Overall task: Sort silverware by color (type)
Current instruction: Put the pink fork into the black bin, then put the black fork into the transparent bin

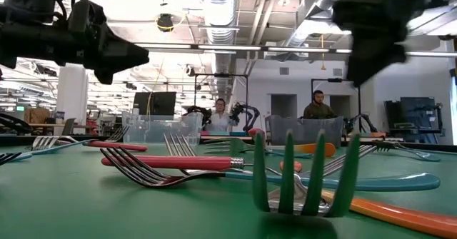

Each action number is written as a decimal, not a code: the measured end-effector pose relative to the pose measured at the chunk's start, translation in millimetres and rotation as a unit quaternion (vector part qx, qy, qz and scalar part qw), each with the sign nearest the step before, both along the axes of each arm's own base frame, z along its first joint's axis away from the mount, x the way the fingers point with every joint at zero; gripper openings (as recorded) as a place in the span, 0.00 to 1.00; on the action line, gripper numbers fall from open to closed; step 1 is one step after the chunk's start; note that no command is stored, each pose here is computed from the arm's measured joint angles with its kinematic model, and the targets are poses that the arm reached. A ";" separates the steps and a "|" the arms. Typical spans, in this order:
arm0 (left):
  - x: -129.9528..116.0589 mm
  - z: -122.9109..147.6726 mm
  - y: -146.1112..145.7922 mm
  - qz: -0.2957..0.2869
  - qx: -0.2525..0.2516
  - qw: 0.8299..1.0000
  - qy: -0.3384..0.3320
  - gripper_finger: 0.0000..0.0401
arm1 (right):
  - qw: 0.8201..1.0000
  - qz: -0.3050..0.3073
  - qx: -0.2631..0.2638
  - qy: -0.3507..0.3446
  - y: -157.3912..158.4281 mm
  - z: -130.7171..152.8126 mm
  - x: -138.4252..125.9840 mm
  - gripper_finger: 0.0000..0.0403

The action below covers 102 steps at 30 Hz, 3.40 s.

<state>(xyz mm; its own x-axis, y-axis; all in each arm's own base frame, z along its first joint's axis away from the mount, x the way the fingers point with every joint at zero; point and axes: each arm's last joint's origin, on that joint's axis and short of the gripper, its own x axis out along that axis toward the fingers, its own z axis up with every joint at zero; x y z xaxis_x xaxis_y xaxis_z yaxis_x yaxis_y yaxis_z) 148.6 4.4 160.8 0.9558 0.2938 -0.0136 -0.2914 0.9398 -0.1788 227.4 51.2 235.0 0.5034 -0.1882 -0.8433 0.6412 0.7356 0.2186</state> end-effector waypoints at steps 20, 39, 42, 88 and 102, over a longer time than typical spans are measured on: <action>-6.3 -26.3 -12.1 0.065 -0.169 0.981 0.069 0.26 | 0.991 0.001 0.109 -0.072 -19.9 -76.5 94.7 0.44; -8.3 -25.5 -8.6 0.131 -0.073 0.985 0.086 0.26 | 0.969 -0.129 0.188 -0.098 -44.6 -113.3 115.9 0.43; -8.8 -25.3 -7.7 0.146 -0.056 0.984 0.090 0.26 | 0.972 -0.134 0.173 -0.087 -48.4 -115.2 113.9 0.34; -9.3 -27.3 -3.4 0.160 -0.075 0.980 0.090 0.26 | 0.931 0.110 -0.326 0.124 -227.1 -21.4 14.6 0.13; -8.9 -25.9 -3.3 0.157 -0.053 0.982 0.094 0.26 | 0.949 0.045 -0.289 0.115 -233.4 -26.1 9.5 0.48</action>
<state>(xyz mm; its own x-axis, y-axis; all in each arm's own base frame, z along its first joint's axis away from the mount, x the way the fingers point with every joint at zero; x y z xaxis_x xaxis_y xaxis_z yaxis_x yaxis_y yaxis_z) 139.7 1.1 134.9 0.7955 0.5614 -0.2279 -0.6016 0.7768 -0.1865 236.9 -182.2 208.9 0.3541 -0.6174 -0.7024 0.5515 0.7444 -0.3763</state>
